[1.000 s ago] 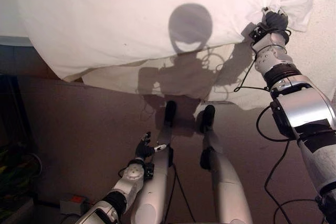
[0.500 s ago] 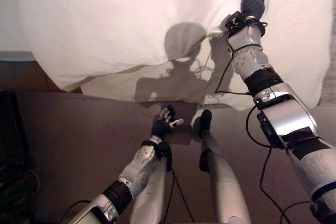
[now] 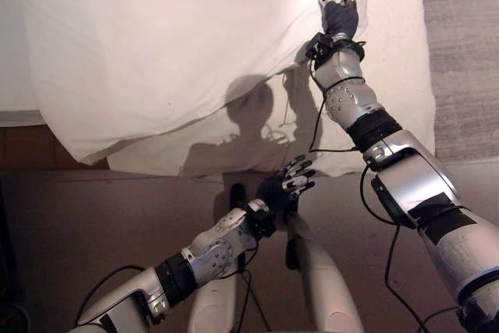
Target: Make the bed
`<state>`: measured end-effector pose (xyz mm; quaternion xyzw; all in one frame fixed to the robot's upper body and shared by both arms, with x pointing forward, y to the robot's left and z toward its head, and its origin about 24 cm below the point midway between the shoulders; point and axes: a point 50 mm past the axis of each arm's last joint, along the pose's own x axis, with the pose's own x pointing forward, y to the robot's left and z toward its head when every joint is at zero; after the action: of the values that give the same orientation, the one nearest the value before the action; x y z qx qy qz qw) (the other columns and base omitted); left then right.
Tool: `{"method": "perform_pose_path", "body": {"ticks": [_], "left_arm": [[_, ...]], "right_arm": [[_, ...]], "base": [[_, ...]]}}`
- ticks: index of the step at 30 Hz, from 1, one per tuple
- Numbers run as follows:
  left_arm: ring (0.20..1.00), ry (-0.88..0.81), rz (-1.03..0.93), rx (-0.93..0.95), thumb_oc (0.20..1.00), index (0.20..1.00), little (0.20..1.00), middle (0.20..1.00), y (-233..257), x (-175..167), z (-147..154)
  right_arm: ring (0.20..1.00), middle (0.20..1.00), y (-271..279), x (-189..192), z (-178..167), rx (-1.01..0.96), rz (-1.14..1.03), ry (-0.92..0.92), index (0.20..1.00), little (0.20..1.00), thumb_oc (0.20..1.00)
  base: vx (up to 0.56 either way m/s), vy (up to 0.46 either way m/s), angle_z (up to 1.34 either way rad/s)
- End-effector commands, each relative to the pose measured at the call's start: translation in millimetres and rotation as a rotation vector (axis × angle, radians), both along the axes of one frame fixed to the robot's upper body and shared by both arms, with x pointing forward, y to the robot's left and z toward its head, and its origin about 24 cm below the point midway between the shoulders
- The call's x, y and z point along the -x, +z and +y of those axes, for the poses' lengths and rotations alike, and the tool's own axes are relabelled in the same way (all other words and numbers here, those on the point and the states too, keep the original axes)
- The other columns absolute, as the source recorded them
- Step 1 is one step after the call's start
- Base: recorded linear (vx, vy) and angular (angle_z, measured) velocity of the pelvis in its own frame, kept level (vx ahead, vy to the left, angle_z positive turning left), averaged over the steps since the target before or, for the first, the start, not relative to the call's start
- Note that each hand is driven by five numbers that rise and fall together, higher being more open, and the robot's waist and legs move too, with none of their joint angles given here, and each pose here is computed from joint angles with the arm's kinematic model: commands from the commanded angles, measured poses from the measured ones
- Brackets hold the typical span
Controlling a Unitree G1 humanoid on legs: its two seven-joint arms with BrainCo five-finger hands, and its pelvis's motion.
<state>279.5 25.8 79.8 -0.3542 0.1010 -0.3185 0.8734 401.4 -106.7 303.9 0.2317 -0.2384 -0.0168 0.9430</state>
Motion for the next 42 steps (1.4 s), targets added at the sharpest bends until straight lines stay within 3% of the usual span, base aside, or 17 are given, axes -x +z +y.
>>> {"method": "perform_pose_path", "body": {"ticks": [1, 2, 7, 21, 30, 38, 42], "left_arm": [[1.0, 0.196, -0.073, 0.156, 1.0, 1.0, 1.0, 1.0, 30, -19, 15], [1.0, 0.295, -0.099, 0.232, 1.0, 1.0, 1.0, 1.0, 50, -31, 20], [1.0, 0.429, -0.124, 0.427, 1.0, 1.0, 1.0, 1.0, 90, -47, 23], [1.0, 0.657, 0.028, 0.691, 1.0, 1.0, 1.0, 1.0, 107, -75, 45], [1.0, 0.686, 0.121, 0.618, 1.0, 1.0, 1.0, 1.0, 87, -77, 44], [1.0, 0.437, 0.142, 0.272, 1.0, 1.0, 1.0, 1.0, 12, -24, 40], [1.0, 0.347, 0.178, 0.234, 1.0, 1.0, 1.0, 1.0, -4, -6, 33]], "right_arm": [[0.2, 0.2, 31, 23, 4, 0.03, -0.213, 0.049, 0.2, 0.2, 0.2], [0.2, 0.2, 23, 25, -1, 0.027, -0.21, 0.04, 0.2, 0.2, 0.2], [0.2, 0.2, 0, 26, -2, -0.022, -0.17, 0.055, 0.2, 0.2, 0.2], [0.2, 0.2, -56, 21, -12, -0.136, -0.005, 0.033, 0.2, 0.2, 0.2], [0.2, 0.2, -60, 23, -19, -0.184, 0.006, 0.003, 0.2, 0.2, 0.2], [0.2, 0.2, -36, 21, -35, -0.13, -0.057, -0.063, 0.2, 0.2, 0.2], [0.2, 0.2, -31, 20, -36, -0.128, -0.067, -0.072, 0.2, 0.2, 0.2]], "base": [[0.01, -0.06, 0.08], [0.01, -0.059, 0.07], [0.01, -0.044, 0.08], [0.0, -0.018, 0.0], [0.0, -0.003, 0.01], [0.0, 0.0, 0.0], [0.0, 0.0, 0.0]]}}
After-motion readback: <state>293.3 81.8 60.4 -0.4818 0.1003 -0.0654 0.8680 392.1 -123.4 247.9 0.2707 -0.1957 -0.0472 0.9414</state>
